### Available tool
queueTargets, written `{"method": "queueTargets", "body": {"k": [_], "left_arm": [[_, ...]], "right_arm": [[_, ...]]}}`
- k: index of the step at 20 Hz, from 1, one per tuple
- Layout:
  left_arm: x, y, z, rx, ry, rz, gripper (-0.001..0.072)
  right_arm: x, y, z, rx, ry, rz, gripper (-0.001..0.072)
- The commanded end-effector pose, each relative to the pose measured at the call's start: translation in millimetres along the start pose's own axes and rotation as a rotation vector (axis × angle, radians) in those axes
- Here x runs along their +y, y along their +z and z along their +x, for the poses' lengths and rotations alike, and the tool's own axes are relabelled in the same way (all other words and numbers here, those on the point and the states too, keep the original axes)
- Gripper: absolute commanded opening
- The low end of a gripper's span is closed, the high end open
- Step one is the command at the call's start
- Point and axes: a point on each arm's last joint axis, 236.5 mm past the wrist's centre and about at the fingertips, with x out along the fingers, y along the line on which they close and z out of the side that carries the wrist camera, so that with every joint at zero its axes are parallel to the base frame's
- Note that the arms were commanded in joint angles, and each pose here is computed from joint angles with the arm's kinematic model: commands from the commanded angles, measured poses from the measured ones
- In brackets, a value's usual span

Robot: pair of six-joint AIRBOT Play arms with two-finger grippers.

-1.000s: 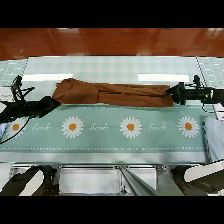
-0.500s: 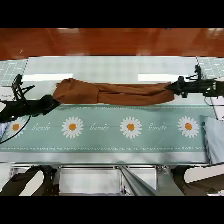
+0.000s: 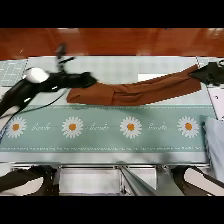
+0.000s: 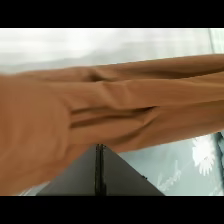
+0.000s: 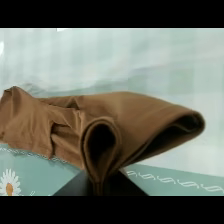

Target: Fold the shirts.

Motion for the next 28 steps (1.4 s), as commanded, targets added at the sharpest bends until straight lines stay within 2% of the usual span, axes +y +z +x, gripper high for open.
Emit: {"method": "queueTargets", "body": {"k": [1, 4, 6, 12, 14, 16, 19, 22, 25, 28], "left_arm": [[-56, -30, 104, 0.212, -0.027, 0.11, 0.0023], [-85, -72, 163, 0.376, 0.04, 0.204, 0.0023], [-108, -99, 190, 0.429, 0.037, 0.241, 0.0023], [-144, -177, 225, 0.53, -0.037, 0.177, 0.0024], [-157, -182, 222, 0.548, -0.091, 0.185, 0.0024], [-153, -157, 211, 0.521, -0.09, 0.17, 0.0024], [-108, -85, 162, 0.473, -0.004, 0.171, 0.0025], [-28, -21, 79, 0.376, 0.21, 0.172, 0.0025], [24, 7, -12, 0.228, 0.315, 0.091, 0.0025], [59, 0, -89, 0.079, 0.379, 0.0, 0.0025]], "right_arm": [[37, -9, -31, -0.031, -0.004, -0.058, 0.0024], [56, -18, -44, -0.032, 0.003, -0.078, 0.0024], [65, -22, -51, -0.034, 0.007, -0.091, 0.0024], [84, -25, -56, -0.051, 0.048, -0.097, 0.0024], [86, -27, -54, -0.045, 0.057, -0.097, 0.0024], [91, -29, -50, -0.037, 0.068, -0.108, 0.0024], [108, -24, -38, -0.055, 0.089, -0.125, 0.0024], [134, -25, -8, -0.034, 0.142, -0.144, 0.0024], [172, -26, 45, -0.022, 0.232, -0.141, 0.0024], [208, -33, 112, -0.004, 0.309, -0.101, 0.0024]]}}
